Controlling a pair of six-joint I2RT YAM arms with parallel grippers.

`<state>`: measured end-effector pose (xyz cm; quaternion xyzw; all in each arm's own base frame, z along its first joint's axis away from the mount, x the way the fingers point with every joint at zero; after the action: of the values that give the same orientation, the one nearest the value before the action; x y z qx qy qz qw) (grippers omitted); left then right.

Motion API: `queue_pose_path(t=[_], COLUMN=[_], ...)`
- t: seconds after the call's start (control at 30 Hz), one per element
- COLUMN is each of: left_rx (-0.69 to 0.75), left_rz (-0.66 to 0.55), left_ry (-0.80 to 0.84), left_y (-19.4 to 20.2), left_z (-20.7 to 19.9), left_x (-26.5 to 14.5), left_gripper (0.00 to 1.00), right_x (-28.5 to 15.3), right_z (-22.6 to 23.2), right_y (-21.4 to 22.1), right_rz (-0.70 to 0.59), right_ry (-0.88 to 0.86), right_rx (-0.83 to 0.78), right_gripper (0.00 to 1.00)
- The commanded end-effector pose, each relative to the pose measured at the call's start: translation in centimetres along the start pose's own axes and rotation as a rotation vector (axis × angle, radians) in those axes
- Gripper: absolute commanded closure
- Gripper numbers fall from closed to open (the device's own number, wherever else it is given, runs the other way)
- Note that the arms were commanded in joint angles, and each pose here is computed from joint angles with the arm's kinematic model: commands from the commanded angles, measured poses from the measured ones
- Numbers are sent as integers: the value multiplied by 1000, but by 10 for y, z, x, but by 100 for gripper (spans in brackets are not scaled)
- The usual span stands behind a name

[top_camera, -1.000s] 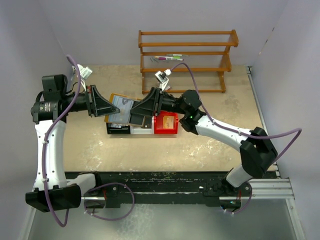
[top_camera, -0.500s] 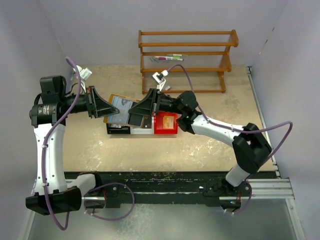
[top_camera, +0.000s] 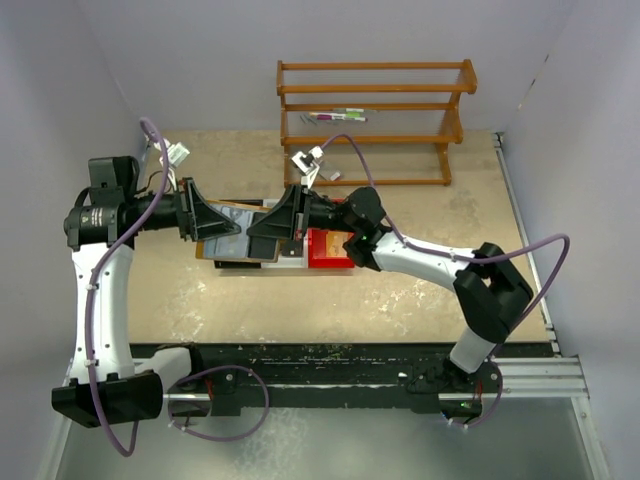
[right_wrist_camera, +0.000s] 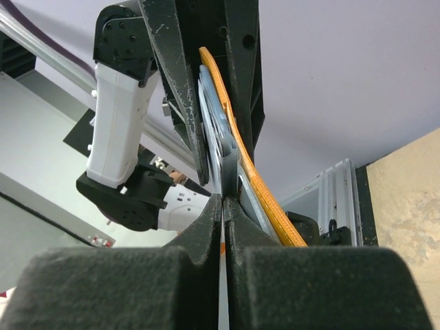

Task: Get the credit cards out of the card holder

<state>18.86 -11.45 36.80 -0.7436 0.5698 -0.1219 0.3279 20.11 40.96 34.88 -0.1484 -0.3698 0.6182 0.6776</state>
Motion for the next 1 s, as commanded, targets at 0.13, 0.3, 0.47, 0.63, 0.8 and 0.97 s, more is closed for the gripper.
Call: queue_pose_path(t=[0.13, 0.3, 0.47, 0.63, 0.8, 0.97], left_rx=[8, 14, 16, 21, 20, 24], left_rz=[31, 30, 30, 28, 28, 27], left_ry=[202, 255, 240, 241, 240, 240], left_y=[7, 8, 6, 4, 4, 4], left_z=[-25, -35, -33, -35, -38, -39], left_x=[-1, -3, -3, -4, -4, -5], left_gripper=[64, 66, 82, 84, 83, 83], right_x=[-9, -15, -21, -26, -32, -29], right_z=[42, 40, 44, 45, 40, 36], right_y=[-14, -15, -16, -14, -7, -13], right_rz=[-40, -52, -59, -58, -48, -72], right_ry=[-108, -96, -86, -72, -38, -11], right_rx=[-97, -91, -105, -115, -110, -109], right_gripper=[100, 100, 100, 100, 100, 92])
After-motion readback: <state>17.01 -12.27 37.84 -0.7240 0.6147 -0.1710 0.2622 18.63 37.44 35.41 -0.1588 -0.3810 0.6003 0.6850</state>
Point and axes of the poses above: each gripper's point midway between its finger pads, its own x axis out along the fingers, its own z axis along the line the jaws close on, y = z × x, the point moved 3 cm from there along -x, back along the fingers, and after that the axes turned 7 degrees about -x, right-handed, at the moved point
